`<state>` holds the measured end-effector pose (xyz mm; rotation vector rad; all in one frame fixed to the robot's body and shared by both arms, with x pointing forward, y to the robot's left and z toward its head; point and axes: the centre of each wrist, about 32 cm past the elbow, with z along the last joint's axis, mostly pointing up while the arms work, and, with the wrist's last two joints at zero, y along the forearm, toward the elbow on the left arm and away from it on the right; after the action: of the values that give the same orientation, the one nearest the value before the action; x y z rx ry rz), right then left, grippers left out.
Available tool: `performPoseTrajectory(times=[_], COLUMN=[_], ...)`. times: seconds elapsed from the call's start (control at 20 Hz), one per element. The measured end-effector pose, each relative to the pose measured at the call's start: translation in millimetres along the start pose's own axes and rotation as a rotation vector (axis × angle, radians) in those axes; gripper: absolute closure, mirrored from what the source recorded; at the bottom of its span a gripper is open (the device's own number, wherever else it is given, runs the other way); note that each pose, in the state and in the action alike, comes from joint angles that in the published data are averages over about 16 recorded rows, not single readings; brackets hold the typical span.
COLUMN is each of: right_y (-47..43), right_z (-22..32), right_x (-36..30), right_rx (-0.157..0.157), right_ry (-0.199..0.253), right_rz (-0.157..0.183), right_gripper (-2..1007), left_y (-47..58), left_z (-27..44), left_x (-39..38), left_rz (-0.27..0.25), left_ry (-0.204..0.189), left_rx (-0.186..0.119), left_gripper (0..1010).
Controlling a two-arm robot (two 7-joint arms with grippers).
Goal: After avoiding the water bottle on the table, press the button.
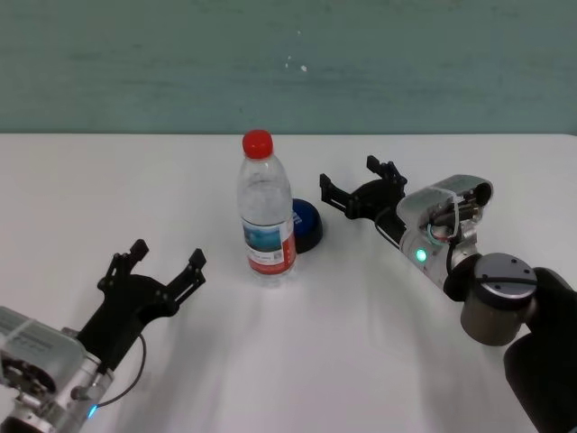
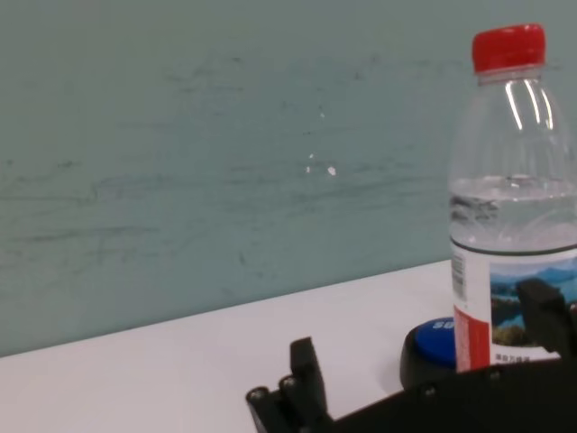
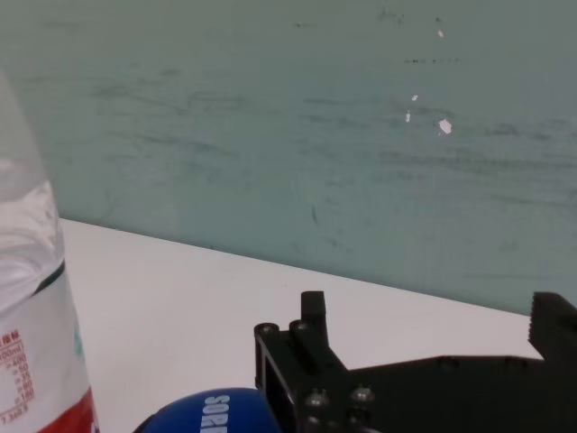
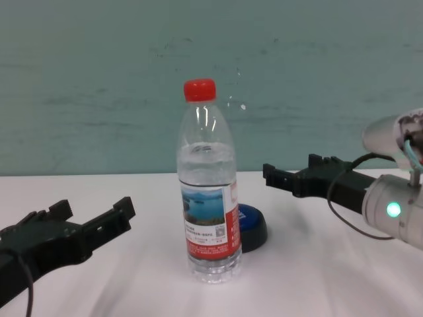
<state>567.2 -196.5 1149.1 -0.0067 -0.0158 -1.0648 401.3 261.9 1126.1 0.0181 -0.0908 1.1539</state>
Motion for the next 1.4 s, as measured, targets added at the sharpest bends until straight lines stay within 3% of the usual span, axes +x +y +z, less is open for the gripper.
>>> performPoseTrajectory(times=[1.4], right_y=[-44.9], right_z=[-1.1], right_x=[-12.0], right_rx=[0.025], right_ry=[-0.009], right_rz=[-0.074], right_gripper=[1], left_y=[0.0], left_z=[0.0], left_x=[0.0], left_rz=[0.0], left_ry=[0.0], left_rx=[0.0], left_gripper=[0])
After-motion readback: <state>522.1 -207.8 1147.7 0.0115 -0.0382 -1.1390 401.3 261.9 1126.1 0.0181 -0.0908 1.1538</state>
